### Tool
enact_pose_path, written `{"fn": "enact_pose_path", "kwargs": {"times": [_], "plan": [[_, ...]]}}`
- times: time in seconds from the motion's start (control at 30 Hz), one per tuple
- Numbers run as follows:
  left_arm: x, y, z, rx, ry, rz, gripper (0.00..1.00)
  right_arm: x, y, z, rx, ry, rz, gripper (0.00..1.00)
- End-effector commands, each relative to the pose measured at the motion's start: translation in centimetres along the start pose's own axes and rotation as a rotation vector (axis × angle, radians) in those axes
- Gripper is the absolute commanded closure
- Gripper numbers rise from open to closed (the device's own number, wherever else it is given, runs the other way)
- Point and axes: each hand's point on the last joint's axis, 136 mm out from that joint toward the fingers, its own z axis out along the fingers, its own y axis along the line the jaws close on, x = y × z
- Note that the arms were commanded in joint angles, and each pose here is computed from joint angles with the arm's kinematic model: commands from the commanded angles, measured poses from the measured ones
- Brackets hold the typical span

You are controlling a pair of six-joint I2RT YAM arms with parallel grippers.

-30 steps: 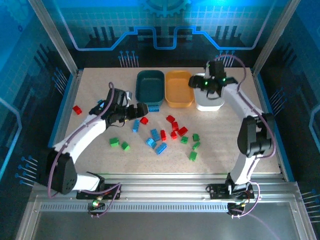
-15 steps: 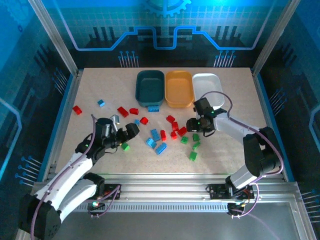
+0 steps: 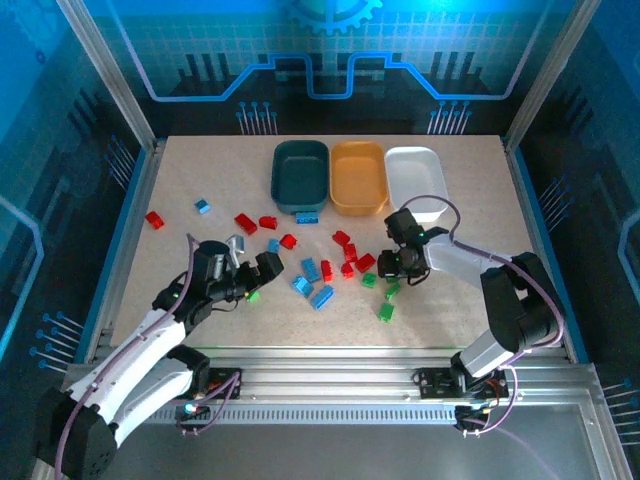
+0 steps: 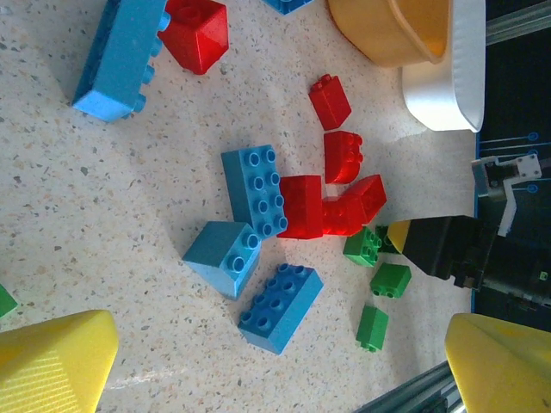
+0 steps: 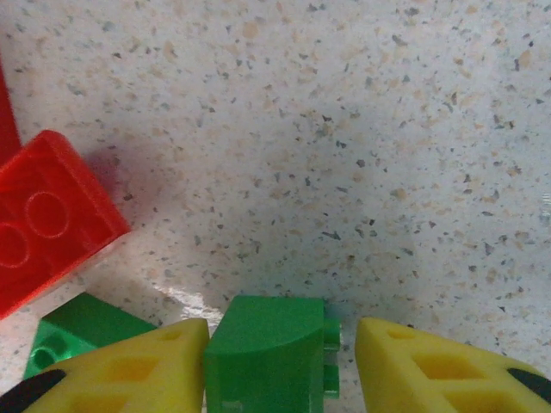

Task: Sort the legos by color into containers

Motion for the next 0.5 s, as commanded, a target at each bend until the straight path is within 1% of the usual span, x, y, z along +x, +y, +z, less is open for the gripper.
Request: {"fn": "enact_pose_path", "kwargs": {"times": [0.0,0.07,0.3,0.47], "plan": [[1.1,0.4,0.2,0.013,0.032,-0.002,0.01,0.9,-0.4,0.7,0.044,0.021,-0.004,0.51],[1.3,0.5,0.1,0.015,0.033,-0.003,0.01,0.7,-0.4,0.7,0.042,0.01,-0.003,0.52],[1.4,0.5,-1.0,0.015,0.013,0.01,0.01,0.2,0.0,1.5,0.041,0.02,-0.007,0.62],[1.1,0.8,-1.8,-0.031,0.002,0.044,0.01,0.2,0.1,1.7,0.048,0.017,-0.018,0.69]]}}
